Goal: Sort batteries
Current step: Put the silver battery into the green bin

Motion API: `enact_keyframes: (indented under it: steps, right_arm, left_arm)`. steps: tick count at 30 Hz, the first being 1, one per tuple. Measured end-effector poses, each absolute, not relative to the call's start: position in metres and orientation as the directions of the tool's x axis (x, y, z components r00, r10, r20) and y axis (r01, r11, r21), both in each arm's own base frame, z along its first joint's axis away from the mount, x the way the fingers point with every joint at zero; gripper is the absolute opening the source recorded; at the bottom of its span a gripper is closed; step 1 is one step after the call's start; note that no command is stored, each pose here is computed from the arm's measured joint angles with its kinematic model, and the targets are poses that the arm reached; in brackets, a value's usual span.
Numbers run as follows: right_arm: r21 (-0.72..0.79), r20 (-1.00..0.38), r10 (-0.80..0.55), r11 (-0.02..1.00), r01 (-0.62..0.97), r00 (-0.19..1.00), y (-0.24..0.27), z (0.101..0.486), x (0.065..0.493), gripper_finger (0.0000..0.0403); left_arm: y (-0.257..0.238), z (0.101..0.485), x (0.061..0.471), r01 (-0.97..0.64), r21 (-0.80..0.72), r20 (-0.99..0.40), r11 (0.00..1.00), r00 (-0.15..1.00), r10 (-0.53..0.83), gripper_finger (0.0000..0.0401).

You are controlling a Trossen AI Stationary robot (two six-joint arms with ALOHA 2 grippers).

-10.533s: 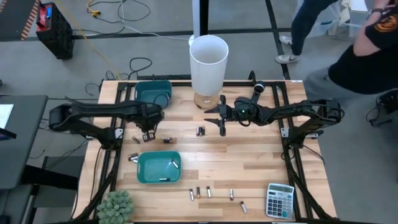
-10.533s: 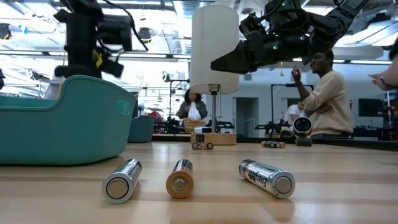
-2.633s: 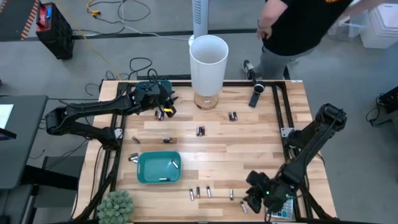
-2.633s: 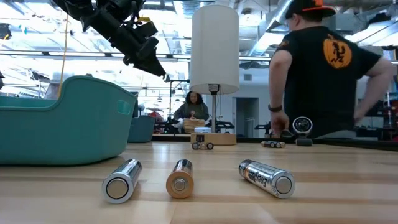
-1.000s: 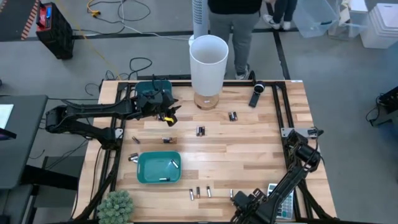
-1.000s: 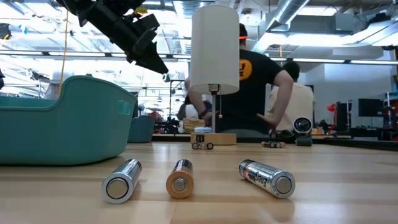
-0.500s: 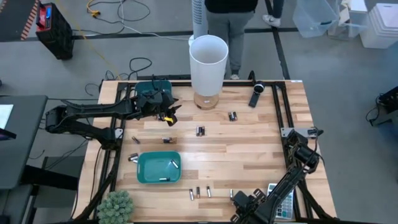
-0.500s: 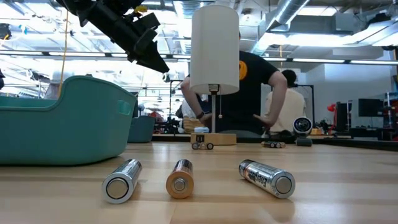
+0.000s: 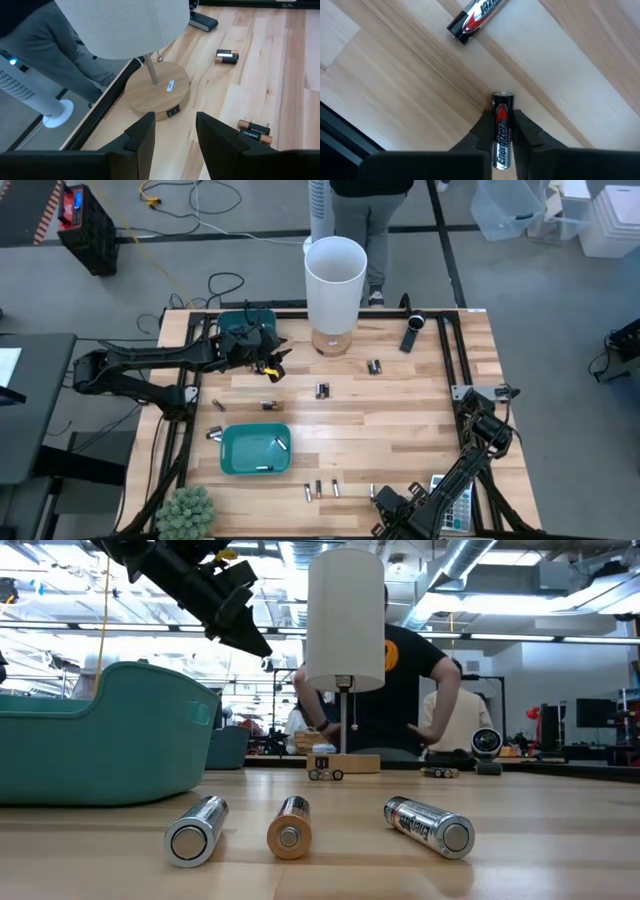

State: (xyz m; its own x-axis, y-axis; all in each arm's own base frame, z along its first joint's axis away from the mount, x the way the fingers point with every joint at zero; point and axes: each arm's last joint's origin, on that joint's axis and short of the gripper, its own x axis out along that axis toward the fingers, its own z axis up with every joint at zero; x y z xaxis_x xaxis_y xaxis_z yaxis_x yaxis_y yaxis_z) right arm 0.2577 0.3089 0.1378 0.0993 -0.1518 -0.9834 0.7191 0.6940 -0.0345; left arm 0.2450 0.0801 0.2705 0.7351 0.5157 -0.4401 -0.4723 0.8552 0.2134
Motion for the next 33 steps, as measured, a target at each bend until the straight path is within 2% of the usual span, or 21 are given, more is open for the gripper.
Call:
enact_keyframes:
  steps: [15, 21, 26, 30, 33]
  right_arm:
    - [-0.088, -0.961, -0.244, 0.712, 0.696, 0.128, 0.306, 0.139, 0.253, 0.0042]
    - [-0.206, -0.914, -0.383, 0.723, 0.659, 0.135, 0.295, 0.142, 0.254, 0.0042]
    - [-0.243, -0.895, -0.423, 0.726, 0.643, 0.14, 0.287, 0.156, 0.258, 0.0042]
    - [-0.236, -0.877, -0.442, 0.738, 0.632, 0.188, 0.281, 0.168, 0.261, 0.0042]
    - [-0.229, -0.826, -0.49, 0.742, 0.63, 0.278, 0.275, 0.181, 0.264, 0.0042]
  left_arm:
    - [0.08, 0.27, 0.245, -0.473, 0.213, -0.44, 0.855, 0.735, 0.516, 0.0137]
    - [0.08, 0.27, 0.245, -0.473, 0.213, -0.441, 0.855, 0.735, 0.516, 0.0137]
    - [0.08, 0.27, 0.245, -0.472, 0.213, -0.441, 0.855, 0.735, 0.516, 0.0137]
    - [0.08, 0.27, 0.245, -0.471, 0.215, -0.441, 0.855, 0.734, 0.516, 0.0137]
    - [0.08, 0.27, 0.245, -0.472, 0.215, -0.442, 0.855, 0.734, 0.516, 0.0137]
